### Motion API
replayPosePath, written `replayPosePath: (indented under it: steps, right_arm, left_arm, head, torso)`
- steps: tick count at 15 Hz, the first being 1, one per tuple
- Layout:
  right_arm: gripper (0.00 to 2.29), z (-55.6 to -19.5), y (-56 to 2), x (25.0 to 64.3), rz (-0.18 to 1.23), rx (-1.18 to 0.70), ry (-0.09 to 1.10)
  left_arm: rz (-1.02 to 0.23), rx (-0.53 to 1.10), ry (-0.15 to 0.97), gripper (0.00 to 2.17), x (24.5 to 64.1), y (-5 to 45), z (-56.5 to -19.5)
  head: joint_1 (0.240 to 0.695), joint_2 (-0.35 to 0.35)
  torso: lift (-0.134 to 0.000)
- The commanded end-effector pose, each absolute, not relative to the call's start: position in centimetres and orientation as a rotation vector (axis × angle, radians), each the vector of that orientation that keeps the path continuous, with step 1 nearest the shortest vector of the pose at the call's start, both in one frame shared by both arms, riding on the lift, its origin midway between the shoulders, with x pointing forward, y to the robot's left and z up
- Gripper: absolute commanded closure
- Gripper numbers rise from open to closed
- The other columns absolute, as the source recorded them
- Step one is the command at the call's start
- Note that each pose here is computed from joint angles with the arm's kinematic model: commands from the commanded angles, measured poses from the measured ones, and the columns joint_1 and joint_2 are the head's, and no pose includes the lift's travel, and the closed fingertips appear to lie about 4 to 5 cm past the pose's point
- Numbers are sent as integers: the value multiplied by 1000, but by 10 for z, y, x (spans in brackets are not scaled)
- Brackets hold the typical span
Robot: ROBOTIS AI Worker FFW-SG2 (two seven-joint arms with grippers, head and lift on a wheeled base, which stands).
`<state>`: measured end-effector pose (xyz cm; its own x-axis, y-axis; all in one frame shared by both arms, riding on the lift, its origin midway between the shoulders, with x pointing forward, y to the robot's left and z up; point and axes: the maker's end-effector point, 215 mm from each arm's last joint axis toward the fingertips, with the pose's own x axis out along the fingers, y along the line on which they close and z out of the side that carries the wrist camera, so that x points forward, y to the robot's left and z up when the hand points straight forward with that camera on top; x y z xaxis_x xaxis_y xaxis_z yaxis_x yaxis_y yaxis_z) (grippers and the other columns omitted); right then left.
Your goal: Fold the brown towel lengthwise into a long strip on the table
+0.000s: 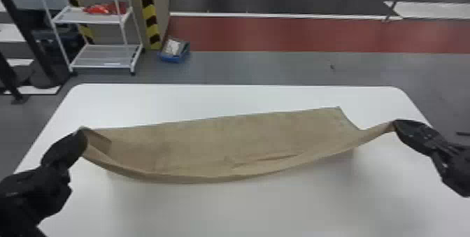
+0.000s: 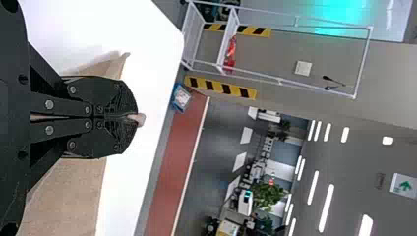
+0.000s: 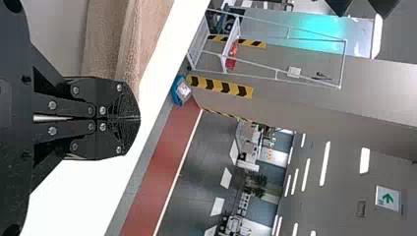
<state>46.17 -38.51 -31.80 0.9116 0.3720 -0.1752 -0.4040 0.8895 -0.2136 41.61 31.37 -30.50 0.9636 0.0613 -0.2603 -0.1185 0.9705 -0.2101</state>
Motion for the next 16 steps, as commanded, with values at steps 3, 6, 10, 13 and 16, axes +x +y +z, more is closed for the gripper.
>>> replayPosePath:
  steps: [3, 6, 10, 13, 16]
  right_arm:
    - [1420, -299, -412, 394, 452, -157, 93]
    - [1420, -301, -416, 388, 448, -138, 93]
    - [1420, -313, -433, 384, 405, -120, 106]
    - [1420, -315, -417, 390, 435, -113, 100]
    - [1420, -307, -397, 394, 464, -110, 74]
  left_arm:
    - [148, -142, 517, 1787, 380, 290, -349]
    - [228, -69, 660, 1787, 350, 290, -371]
    - [304, -65, 617, 1787, 356, 302, -362]
    - [342, -6, 762, 1787, 338, 308, -397]
    - [416, 29, 771, 1787, 332, 323, -398]
  head:
    - [695, -132]
    - [695, -163]
    - [695, -185]
    - [695, -192]
    - [695, -166]
  torso:
    - [-117]
    - [-117]
    - [-117]
    - [-117]
    - [-117]
